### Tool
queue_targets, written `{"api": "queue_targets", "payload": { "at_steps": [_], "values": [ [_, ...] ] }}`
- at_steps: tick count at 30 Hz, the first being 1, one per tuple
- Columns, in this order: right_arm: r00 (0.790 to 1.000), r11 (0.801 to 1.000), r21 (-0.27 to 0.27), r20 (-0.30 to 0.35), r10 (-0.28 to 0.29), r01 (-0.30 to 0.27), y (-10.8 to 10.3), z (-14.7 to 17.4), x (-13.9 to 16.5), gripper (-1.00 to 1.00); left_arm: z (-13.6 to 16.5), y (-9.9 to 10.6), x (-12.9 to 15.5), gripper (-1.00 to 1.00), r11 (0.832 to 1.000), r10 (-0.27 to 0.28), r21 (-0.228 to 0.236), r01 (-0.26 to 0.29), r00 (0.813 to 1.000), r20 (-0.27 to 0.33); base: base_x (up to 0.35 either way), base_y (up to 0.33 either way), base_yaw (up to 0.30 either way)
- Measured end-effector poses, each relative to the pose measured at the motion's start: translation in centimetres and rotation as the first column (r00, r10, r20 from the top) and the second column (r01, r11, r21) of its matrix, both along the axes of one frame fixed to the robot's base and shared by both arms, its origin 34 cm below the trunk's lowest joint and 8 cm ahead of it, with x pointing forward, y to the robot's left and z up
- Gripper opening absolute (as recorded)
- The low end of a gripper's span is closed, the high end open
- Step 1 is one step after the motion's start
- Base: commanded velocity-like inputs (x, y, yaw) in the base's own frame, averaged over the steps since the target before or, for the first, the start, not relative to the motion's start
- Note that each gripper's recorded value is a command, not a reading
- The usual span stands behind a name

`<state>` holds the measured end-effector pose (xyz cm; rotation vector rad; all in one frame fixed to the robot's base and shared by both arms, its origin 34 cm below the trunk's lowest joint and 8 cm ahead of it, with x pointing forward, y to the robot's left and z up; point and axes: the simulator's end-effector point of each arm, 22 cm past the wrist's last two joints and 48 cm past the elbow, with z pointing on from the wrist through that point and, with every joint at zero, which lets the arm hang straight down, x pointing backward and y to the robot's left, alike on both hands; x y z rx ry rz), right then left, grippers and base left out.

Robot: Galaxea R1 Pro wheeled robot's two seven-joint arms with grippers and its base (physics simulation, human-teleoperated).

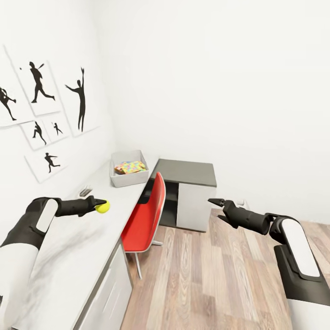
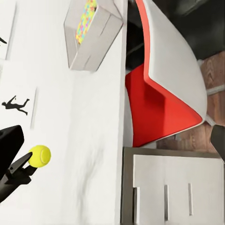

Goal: Put all the toys in the child's room - the three board games (two on the bed and one on the table), the two jigsaw puzzles on the table, and the tennis ball on the table - inside the toy box on the table in the child's room.

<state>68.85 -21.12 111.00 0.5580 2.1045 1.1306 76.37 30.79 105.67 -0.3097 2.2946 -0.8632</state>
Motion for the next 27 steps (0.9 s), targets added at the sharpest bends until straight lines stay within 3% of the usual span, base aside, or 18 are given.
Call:
{"api": "queue_targets", "payload": {
  "at_steps": [10, 17, 27],
  "values": [
    [1.0, 1.0, -0.001, 0.012, 0.011, -0.011, 0.5, 0.6, 0.2, 1.0, 0.5, 0.8, 0.1, -1.0, 1.0, 0.015, -0.004, -0.015, 1.0, 0.011, 0.0, 0.0, -0.158],
    [0.999, 0.999, -0.009, 0.012, 0.042, -0.041, 1.9, 0.6, 0.0, 1.0, 1.1, 1.5, 0.2, -1.0, 1.0, 0.026, -0.003, -0.026, 0.999, 0.02, 0.0, 0.0, -0.005],
    [0.997, 0.999, -0.018, 0.056, 0.053, -0.052, 2.4, 2.9, 0.5, 1.0, 4.5, 2.4, 0.8, -1.0, 0.999, 0.052, -0.014, -0.051, 0.994, 0.099, 0.123, -0.094, 0.111]
  ]
}}
